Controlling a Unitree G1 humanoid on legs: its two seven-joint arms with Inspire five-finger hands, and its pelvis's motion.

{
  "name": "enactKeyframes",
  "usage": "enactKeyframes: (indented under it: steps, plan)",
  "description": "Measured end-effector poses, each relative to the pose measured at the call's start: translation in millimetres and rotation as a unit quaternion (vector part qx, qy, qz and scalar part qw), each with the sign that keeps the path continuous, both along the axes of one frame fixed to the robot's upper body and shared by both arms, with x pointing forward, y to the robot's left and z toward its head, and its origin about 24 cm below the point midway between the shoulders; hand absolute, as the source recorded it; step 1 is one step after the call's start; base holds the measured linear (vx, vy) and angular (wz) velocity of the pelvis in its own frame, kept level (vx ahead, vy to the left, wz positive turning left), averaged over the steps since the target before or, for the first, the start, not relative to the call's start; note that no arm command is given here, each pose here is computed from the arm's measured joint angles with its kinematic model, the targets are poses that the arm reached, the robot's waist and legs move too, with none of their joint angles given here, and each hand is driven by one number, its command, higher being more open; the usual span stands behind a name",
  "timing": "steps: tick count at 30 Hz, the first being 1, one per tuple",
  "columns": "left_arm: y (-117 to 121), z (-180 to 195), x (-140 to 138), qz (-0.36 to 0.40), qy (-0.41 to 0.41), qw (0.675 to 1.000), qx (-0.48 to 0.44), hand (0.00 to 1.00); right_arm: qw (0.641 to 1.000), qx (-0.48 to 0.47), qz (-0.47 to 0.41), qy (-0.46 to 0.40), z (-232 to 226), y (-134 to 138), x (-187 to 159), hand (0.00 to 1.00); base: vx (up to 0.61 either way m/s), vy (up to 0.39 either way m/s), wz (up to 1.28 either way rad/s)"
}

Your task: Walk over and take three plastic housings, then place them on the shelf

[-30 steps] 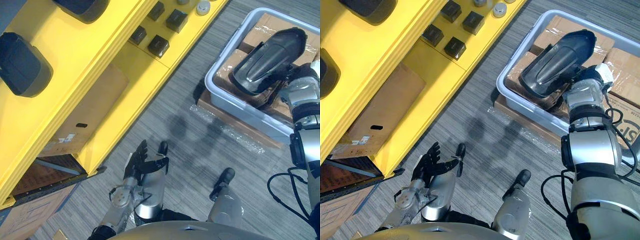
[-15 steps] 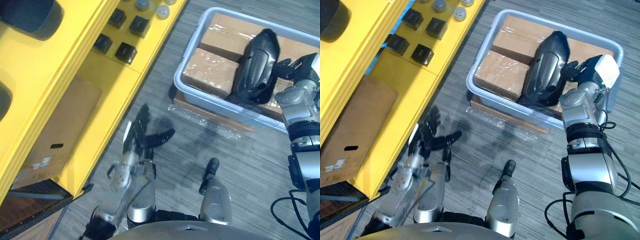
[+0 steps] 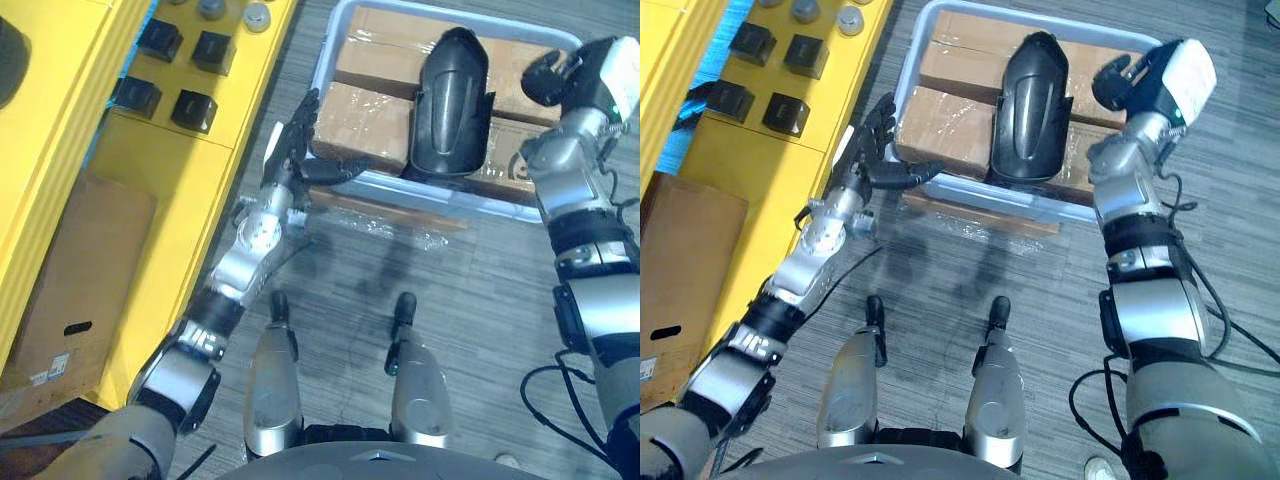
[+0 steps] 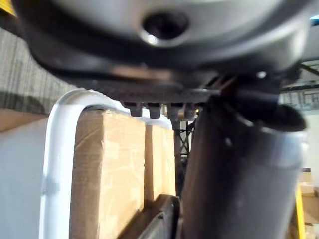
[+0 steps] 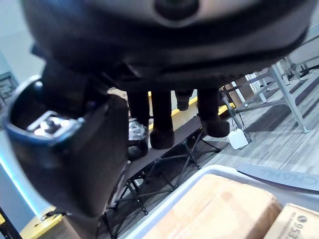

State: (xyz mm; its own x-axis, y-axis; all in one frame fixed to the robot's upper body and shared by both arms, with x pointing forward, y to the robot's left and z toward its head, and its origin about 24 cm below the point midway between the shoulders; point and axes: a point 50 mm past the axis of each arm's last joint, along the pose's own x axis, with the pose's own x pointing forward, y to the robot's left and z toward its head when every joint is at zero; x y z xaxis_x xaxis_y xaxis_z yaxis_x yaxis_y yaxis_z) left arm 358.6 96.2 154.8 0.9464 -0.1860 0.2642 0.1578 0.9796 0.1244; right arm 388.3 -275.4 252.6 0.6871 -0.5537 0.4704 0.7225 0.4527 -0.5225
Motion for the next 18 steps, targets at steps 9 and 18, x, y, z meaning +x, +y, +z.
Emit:
enactKeyframes:
  steps: [9, 18]
  plan:
    - [-13, 18, 2, -0.009, -0.025, 1.000, -0.011, 1.00, 0.985, 0.153, 0.074, -0.022, -26, 38, 12, 1.00, -0.01, 0.011, -0.09]
    - [-21, 26, -3, -0.029, -0.042, 0.998, -0.020, 1.00, 0.958, 0.279, 0.048, -0.054, -45, 25, 7, 1.00, -0.01, 0.005, -0.03]
